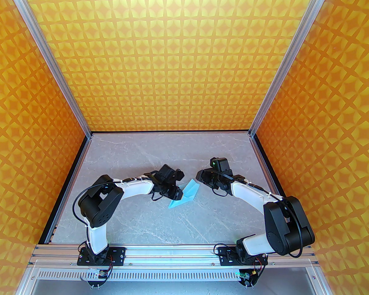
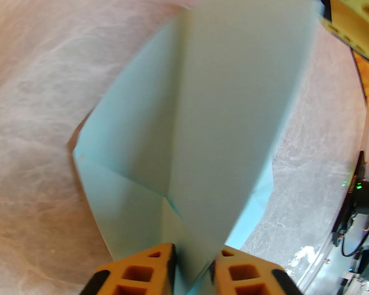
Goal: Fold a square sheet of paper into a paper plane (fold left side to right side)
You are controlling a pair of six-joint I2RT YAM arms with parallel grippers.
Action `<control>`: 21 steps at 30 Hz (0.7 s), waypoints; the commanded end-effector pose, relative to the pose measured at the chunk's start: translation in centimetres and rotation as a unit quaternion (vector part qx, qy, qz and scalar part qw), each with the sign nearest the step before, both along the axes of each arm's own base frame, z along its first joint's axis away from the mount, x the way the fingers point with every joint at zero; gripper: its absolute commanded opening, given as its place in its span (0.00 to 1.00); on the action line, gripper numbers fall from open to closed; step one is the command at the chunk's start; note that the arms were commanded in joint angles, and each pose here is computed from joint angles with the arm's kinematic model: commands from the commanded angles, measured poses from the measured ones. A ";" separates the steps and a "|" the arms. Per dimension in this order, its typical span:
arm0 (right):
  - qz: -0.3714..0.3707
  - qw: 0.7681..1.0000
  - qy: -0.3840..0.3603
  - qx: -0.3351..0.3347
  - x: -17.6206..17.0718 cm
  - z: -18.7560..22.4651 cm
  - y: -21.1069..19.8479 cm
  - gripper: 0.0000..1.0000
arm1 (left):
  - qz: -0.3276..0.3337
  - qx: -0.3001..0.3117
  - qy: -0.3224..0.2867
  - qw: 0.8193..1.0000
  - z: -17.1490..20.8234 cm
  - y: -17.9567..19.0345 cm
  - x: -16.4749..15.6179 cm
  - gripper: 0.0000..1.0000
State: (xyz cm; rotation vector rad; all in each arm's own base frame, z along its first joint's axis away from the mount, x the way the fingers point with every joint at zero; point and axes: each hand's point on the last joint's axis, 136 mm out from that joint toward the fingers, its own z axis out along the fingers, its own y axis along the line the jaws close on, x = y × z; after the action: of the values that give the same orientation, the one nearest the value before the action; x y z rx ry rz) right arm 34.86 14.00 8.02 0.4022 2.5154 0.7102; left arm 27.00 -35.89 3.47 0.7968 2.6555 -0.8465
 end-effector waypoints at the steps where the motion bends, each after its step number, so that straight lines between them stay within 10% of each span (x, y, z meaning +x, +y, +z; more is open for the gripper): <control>1: -0.009 1.000 -0.003 -0.011 -0.5 0.2 -0.8 0.49 | -0.005 0.055 -0.022 0.998 -1.5 0.1 0.2 0.21; 21: -0.023 0.999 -0.032 -0.020 -2.0 3.2 -3.0 0.53 | 0.125 0.190 -0.105 0.968 -0.2 6.6 6.2 0.00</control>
State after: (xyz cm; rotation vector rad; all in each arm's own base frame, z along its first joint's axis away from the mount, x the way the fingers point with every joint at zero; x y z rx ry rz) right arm 33.65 11.61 11.95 0.4184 2.4224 0.6830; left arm 30.82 -32.81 2.15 0.7026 2.6699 -0.3505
